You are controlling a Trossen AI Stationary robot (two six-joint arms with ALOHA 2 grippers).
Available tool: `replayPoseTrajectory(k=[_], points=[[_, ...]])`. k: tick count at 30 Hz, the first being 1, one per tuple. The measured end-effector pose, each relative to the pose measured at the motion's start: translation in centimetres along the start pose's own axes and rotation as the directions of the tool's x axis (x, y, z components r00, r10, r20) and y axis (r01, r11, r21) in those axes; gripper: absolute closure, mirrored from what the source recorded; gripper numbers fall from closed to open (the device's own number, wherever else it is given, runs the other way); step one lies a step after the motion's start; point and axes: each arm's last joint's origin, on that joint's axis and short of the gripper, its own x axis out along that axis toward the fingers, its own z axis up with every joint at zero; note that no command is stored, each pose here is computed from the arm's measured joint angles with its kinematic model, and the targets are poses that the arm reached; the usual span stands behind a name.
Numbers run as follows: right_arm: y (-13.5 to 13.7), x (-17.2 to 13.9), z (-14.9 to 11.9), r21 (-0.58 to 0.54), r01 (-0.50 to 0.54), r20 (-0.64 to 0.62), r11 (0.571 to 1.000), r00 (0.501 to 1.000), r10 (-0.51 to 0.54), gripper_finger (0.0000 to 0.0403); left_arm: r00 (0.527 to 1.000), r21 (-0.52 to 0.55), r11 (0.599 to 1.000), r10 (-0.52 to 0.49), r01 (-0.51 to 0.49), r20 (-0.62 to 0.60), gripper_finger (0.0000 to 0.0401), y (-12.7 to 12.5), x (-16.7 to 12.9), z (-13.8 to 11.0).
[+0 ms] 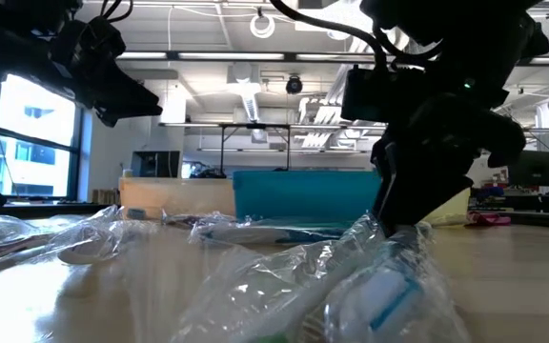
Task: Pick & Place Toothbrushes
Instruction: Put the blue toothbrush into the orange bin
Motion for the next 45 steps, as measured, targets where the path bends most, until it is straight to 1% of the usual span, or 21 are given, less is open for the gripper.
replayPoseTrajectory(k=[5, 10, 14, 18, 21, 24, 27, 29, 33, 37, 41, 45], points=[[0.0, 0.0, 0.0, 0.001, 0.003, 0.002, 1.000, 1.000, -0.003, 0.0295, 1.000, 0.001, 1.000, 0.002, -0.002, -0.013, 0.0247, 0.0, 0.0, -0.1], [0.0, 0.0, 0.0, 0.001, 0.001, -0.001, 1.000, 1.000, -0.001, 0.0347, 1.000, 0.001, 1.000, 0.003, -0.003, -0.016, 0.0247, 0.0, 0.0, -0.2], [0.0, -0.2, 0.1, -0.005, -0.034, -0.013, 0.999, 0.999, 0.034, 0.0388, 1.000, 0.001, 1.000, 0.003, -0.003, -0.016, 0.0247, 0.0, 0.0, -0.2], [0.0, -0.9, 0.1, -0.016, -0.073, -0.027, 0.997, 0.997, 0.073, 0.0391, 1.000, 0.001, 1.000, 0.002, -0.002, -0.014, 0.0247, 0.0, 0.0, -0.1], [0.1, -2.0, 0.5, -0.035, -0.132, -0.027, 0.991, 0.991, 0.131, 0.0394, 1.000, 0.001, 1.000, 0.002, -0.002, -0.013, 0.0247, 0.0, 0.0, -0.1], [-0.1, -3.7, 1.4, -0.036, -0.182, 0.019, 0.983, 0.983, 0.182, 0.0395, 1.000, 0.000, 1.000, 0.000, 0.000, 0.000, 0.0247, 0.0, 0.0, 0.0], [-0.6, -5.5, 2.1, -0.049, -0.183, 0.072, 0.982, 0.980, 0.186, 0.0395, 1.000, -0.001, 1.000, -0.004, 0.004, 0.018, 0.0247, 0.0, 0.0, 0.2], [-1.2, -6.9, 2.9, -0.063, -0.185, 0.131, 0.981, 0.973, 0.191, 0.0396, 0.999, -0.002, 1.000, -0.007, 0.007, 0.042, 0.0247, -0.1, 0.0, 0.4], [-2.9, -9.5, 4.1, -0.095, -0.156, 0.223, 0.983, 0.959, 0.174, 0.0397, 0.994, 0.002, 1.000, -0.016, 0.015, 0.104, 0.0247, -0.2, -0.1, 1.0], [-5.2, -11.4, 5.3, -0.124, -0.097, 0.308, 0.987, 0.942, 0.131, 0.0397, 0.988, -0.010, 1.000, -0.014, 0.016, 0.156, 0.0247, -0.2, -0.1, 1.5], [-7.6, -11.9, 6.2, -0.152, -0.056, 0.342, 0.987, 0.934, 0.106, 0.0397, 0.986, -0.037, 0.999, -0.008, 0.014, 0.164, 0.0247, -0.1, -0.1, 1.6], [-10.2, -11.5, 7.2, -0.177, -0.053, 0.364, 0.983, 0.924, 0.116, 0.0397, 0.987, -0.082, 0.997, 0.018, -0.005, 0.162, 0.0247, 0.6, -0.1, 1.6]])
